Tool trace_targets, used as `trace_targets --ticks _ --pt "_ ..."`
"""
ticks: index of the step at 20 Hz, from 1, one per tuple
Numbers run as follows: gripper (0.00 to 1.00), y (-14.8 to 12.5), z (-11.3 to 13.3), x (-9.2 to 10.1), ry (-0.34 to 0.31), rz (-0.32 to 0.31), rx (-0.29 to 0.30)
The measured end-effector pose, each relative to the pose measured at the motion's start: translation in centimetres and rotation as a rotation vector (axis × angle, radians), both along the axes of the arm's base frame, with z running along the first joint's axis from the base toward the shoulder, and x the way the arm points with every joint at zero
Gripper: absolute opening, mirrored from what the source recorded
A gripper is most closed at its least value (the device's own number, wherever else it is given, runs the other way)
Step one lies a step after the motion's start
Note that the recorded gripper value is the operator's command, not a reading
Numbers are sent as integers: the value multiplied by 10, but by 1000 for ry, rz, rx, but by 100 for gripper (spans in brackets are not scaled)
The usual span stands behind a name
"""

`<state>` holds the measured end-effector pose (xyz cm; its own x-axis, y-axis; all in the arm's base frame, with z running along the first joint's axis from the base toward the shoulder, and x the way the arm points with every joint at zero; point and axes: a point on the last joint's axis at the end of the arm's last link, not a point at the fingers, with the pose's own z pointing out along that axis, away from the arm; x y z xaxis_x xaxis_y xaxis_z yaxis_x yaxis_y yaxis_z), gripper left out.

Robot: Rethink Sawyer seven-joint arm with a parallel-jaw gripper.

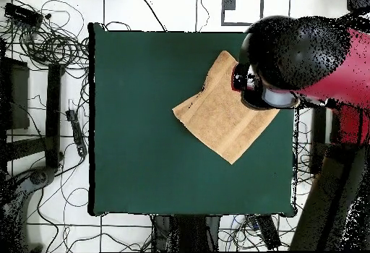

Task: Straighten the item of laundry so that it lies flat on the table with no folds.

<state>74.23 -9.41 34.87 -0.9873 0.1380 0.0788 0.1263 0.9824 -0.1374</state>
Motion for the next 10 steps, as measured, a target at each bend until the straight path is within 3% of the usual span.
trace_targets --ticks 5,10 --pt "100 -1 -7 4 -20 5 -6" --pt "100 -4 -17 14 -83 17 -24"
